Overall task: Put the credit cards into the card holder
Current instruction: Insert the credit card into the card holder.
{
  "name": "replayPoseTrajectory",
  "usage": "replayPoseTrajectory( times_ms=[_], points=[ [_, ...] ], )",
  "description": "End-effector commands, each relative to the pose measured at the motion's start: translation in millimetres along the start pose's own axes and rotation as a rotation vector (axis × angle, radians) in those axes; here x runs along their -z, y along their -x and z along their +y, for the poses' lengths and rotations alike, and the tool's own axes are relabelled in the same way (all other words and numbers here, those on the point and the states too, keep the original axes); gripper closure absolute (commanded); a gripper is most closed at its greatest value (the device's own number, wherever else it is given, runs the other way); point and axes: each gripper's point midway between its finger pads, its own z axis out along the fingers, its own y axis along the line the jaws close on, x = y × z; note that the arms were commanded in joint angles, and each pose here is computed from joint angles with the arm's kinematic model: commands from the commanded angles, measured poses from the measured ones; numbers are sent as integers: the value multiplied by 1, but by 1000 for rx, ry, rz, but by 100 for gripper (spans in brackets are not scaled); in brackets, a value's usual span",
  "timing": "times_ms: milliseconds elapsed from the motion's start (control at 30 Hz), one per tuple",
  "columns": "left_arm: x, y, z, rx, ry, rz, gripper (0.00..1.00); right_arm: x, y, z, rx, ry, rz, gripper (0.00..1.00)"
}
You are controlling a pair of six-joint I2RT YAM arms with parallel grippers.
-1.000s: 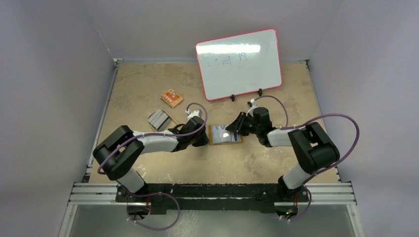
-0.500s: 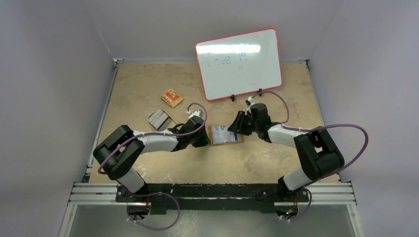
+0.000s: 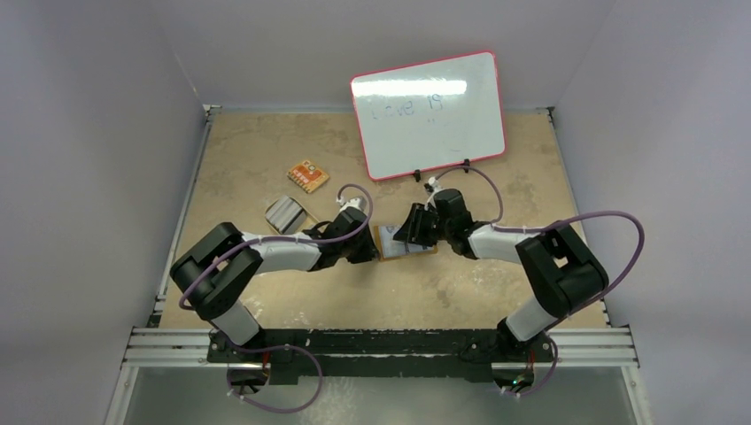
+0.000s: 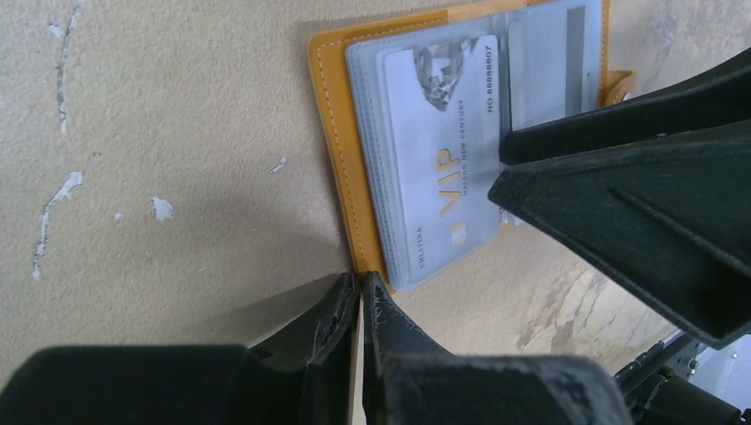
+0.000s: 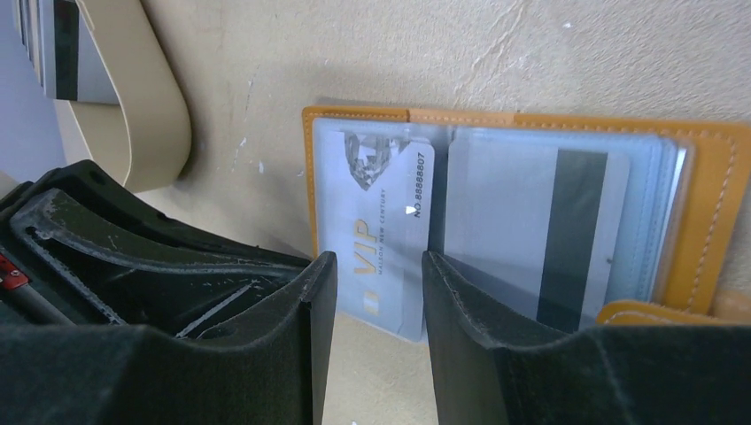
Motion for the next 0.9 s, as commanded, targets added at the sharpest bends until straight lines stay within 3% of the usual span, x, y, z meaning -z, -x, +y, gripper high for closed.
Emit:
replayPoseTrajectory(
  times_ms=[0,267,433,600,867],
  points=[
    [-6,7,-5,-21,-8,-7,95,-3,-10,18,-41,88,29,57],
    [5,19,-11,-35,8,-37,94,1,-10,21,4,77,51,58],
    [24,38,-18,-6,-15,-104,79,20,19,17,78,-35,-31,57],
    [35,49,-30,37,-90,-153,59,34,47,-13,168,-280,-74,52],
    [27,52,-31,50,-100,-139,50,46,58,-53,188,-553,-59,47]
  ],
)
